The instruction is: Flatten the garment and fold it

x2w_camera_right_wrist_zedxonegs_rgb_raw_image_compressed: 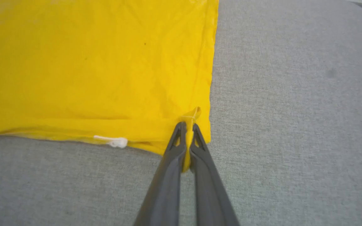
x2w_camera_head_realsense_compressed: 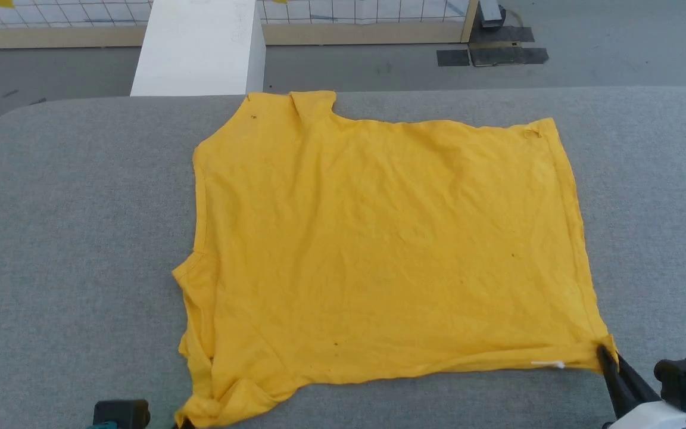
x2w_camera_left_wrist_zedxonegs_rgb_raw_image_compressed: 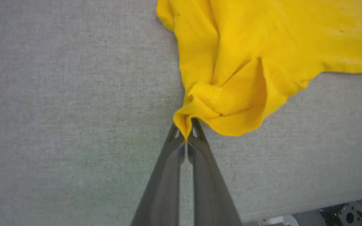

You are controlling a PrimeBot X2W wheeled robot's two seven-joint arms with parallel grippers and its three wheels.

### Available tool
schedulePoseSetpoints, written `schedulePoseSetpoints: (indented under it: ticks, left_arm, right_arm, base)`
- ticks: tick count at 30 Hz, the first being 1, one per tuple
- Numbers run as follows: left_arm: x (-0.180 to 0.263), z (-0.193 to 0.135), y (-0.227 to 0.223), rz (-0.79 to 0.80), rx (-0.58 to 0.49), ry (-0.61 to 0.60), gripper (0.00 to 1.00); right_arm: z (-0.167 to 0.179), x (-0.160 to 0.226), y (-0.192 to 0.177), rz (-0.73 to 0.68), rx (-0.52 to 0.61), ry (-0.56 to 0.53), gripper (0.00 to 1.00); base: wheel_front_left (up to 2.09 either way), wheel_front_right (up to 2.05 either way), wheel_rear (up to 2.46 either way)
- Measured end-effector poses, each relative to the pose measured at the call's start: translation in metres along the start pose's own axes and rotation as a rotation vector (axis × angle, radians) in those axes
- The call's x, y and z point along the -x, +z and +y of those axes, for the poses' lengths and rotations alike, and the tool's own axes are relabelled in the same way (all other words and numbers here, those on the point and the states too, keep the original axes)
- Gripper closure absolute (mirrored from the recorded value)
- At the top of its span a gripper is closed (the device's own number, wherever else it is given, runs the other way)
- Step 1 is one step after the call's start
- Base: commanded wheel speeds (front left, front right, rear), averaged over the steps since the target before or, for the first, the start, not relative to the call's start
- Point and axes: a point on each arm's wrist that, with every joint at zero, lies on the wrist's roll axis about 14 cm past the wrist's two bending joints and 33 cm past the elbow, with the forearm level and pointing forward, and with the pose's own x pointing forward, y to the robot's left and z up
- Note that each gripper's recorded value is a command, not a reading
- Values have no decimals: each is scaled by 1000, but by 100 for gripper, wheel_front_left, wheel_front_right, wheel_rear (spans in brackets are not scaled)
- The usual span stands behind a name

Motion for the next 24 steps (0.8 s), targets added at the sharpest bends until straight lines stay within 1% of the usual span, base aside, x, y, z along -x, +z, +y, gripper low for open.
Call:
schedulePoseSetpoints:
  ticks: [3,8,11,16,20,24]
  left_arm:
    - [-7,-7,30,-166,-17,-2,100]
    - [-16,-19,96,-458,-120,-10,100]
    - [-20,-27,130,-581,-175,-27,100]
    - [-37,-35,168,-650,-256,-67,100]
    - [-56,-38,189,-648,-310,-84,100]
    - [-79,-32,198,-610,-318,-71,100]
  right_arm:
    - [5,0,10,-81,13,10,100]
    - [12,-8,29,-186,52,43,100]
    - [13,-16,47,-240,87,58,100]
    - [13,-36,76,-287,141,78,100]
    - [9,-56,94,-304,167,78,100]
    - [3,-79,93,-245,173,64,100]
  base:
    - [0,0,0]
    - [0,0,0]
    - [0,0,0]
    - [0,0,0]
    - [0,0,0]
    - [0,0,0]
